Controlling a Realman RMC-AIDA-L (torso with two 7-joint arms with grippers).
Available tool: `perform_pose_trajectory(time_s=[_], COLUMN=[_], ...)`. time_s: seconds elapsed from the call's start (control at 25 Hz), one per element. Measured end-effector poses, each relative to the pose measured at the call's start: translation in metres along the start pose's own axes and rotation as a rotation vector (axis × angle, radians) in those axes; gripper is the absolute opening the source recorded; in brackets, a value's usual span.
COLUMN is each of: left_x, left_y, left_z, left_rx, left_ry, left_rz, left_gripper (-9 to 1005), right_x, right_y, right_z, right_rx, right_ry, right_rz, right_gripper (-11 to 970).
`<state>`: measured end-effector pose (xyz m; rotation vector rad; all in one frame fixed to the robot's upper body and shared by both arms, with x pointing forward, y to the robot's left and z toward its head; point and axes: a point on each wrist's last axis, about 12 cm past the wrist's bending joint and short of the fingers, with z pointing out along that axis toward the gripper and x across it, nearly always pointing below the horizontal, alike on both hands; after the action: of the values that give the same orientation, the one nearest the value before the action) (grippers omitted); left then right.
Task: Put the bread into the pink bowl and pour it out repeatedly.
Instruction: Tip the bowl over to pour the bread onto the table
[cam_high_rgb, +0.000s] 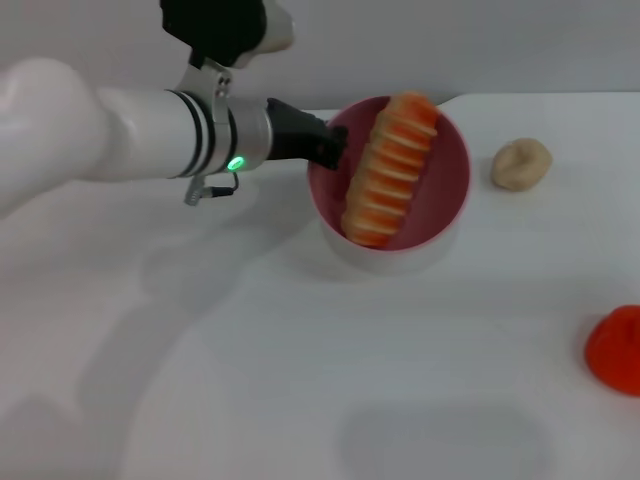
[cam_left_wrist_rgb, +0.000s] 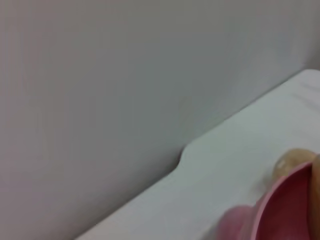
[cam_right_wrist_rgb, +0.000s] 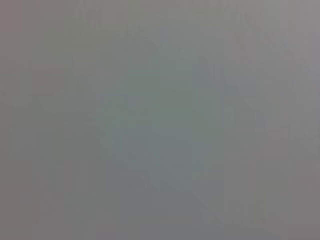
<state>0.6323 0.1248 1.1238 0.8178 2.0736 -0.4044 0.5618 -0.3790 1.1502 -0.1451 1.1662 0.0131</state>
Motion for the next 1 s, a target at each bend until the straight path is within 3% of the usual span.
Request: perform_pose_trajectory(time_s=[0.4,0.64,1.0], left_x=[0.008,0.012,0.015], left_y=[-0.025,-0.043,-0.054], left_z=[0.012,0.015,0.015], left_rx=[-0.067,-0.099,-0.145], left_ry=[-0.109,-0.185,-0.226], left_rz=[0.15,0.33,0.598], left_gripper=[49,49,49], right_x=[0.0,-0.001,0.0], right_y=[-0.005,-0.003,0.004], right_z=[-0.001,-0.003,-0.005], right_rx=[0.021,0.01,-0.023], right_ry=[-0.002,-0.017,-0.038], right_rz=[0.0,0.003,0.024], right_gripper=[567,570,574])
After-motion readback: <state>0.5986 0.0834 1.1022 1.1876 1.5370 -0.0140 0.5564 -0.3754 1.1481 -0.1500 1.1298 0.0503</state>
